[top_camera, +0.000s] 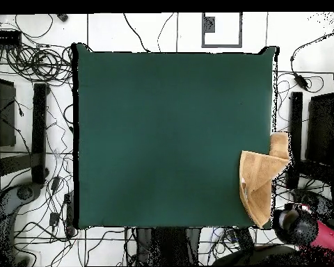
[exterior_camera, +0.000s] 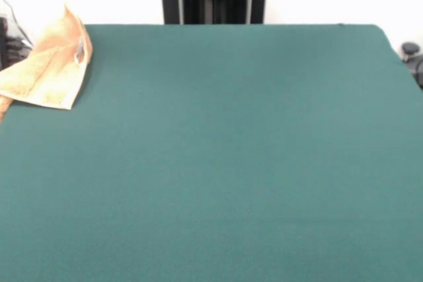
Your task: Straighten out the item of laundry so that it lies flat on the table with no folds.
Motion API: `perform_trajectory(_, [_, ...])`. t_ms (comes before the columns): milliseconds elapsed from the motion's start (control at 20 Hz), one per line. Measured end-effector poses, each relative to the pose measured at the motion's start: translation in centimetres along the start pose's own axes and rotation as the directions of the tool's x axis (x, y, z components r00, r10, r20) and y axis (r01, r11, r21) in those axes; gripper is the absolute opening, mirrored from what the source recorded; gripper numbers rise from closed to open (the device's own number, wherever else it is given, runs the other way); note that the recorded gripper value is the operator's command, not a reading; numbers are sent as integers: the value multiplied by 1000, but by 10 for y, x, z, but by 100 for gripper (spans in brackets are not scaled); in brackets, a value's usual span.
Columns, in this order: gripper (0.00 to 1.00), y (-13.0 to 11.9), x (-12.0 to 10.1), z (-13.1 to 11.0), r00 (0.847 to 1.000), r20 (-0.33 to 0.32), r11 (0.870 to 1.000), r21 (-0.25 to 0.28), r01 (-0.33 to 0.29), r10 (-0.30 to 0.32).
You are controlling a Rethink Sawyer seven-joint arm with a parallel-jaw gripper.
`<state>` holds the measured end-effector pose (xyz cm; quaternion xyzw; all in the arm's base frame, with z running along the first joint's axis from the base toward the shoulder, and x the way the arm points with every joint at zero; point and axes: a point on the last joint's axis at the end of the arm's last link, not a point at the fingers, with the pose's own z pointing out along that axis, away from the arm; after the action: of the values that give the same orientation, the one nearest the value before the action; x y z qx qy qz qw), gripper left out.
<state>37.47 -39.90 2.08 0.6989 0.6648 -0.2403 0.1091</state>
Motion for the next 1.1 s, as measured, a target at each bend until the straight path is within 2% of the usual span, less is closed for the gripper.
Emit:
perform_trajectory(100, [100, -3, -2, 0, 1000, -5, 1000, 16, -3, 3])
perform_trajectory(150, [100, -7, -5, -1, 1000, -11, 999, 41, -8, 8])
perform_trajectory(200, [100, -16, -11, -2, 1000, -23, 995, 97, -17, 19])
perform_trajectory(350, [100, -25, -17, -3, 999, -39, 988, 154, -26, 32])
perform_trajectory(400, [100, -32, -21, -2, 998, -54, 979, 203, -31, 43])
perform_trajectory(600, [100, -38, -24, -2, 997, -65, 968, 249, -31, 49])
perform_trajectory(1100, [100, -30, -32, -1, 998, -52, 970, 240, -33, 47])
